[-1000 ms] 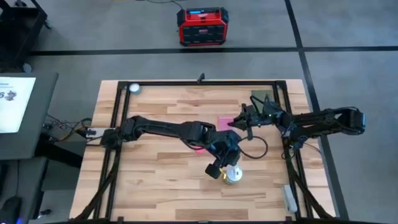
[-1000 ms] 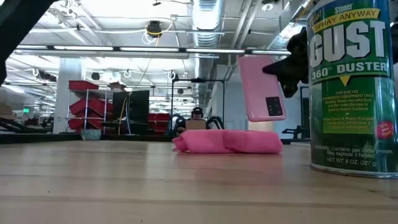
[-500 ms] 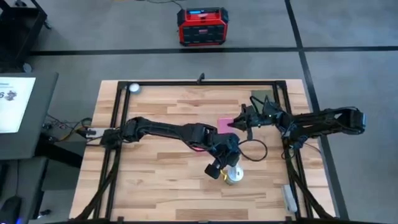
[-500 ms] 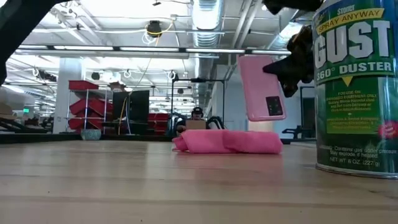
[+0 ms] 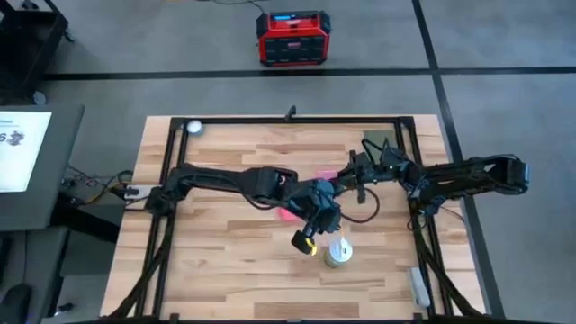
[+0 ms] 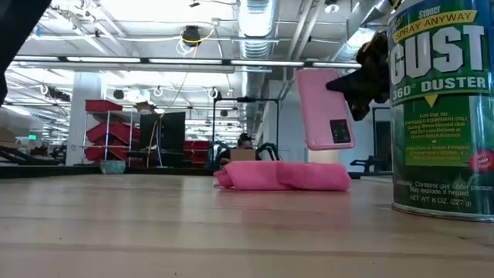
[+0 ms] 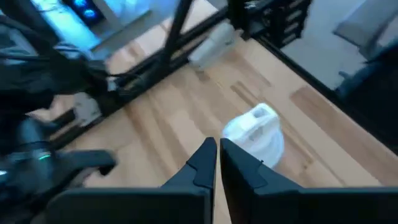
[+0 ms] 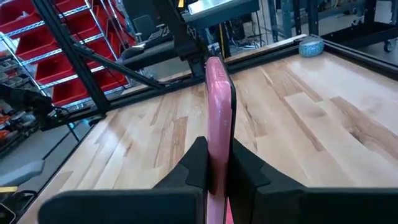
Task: Apply microfiber cloth
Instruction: Spray the back of the pink phone using the spray bottle
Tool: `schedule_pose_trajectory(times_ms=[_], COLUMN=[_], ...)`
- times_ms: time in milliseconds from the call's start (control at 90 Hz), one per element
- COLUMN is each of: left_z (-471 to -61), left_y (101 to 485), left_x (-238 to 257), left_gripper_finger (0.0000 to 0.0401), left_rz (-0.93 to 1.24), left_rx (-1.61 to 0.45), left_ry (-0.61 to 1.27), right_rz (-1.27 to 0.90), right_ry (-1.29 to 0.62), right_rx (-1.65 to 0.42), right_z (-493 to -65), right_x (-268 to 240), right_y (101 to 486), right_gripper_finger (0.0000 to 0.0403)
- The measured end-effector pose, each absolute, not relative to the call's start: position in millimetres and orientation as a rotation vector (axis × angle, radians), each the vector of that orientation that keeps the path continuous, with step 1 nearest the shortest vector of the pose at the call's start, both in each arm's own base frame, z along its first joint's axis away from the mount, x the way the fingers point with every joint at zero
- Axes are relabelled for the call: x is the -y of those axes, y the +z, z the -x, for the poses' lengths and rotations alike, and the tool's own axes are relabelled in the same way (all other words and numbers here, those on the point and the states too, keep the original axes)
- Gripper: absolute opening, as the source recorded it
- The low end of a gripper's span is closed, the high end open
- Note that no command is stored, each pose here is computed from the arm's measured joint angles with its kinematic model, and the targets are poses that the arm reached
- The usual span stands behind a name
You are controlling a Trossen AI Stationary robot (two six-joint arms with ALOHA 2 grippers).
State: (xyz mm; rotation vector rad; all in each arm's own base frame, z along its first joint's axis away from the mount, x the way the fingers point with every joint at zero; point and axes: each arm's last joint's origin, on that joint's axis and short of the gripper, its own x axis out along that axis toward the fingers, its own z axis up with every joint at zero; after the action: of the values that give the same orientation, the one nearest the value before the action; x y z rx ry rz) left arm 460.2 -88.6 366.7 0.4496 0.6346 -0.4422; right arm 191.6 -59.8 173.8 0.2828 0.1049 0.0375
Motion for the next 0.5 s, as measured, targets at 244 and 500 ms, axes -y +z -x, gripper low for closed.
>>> schedule_pose_trajectory(times_ms=[244,500], left_z=[-479,-480], left_y=[340,338], left_x=[90,81], left_gripper_finger=[0.0000,0.0000], left_rz=[-0.466,-0.471], left_rx=[-0.641,-0.651], left_ry=[-0.518,-0.512], right_rz=[-0.285,-0.285], right_ry=[0.035,0.035], right_rx=[-0.110,-0.119], right_z=[-192,-191], right_x=[60,60], right_y=[173,172], right_gripper_finger=[0.0014,0.0014])
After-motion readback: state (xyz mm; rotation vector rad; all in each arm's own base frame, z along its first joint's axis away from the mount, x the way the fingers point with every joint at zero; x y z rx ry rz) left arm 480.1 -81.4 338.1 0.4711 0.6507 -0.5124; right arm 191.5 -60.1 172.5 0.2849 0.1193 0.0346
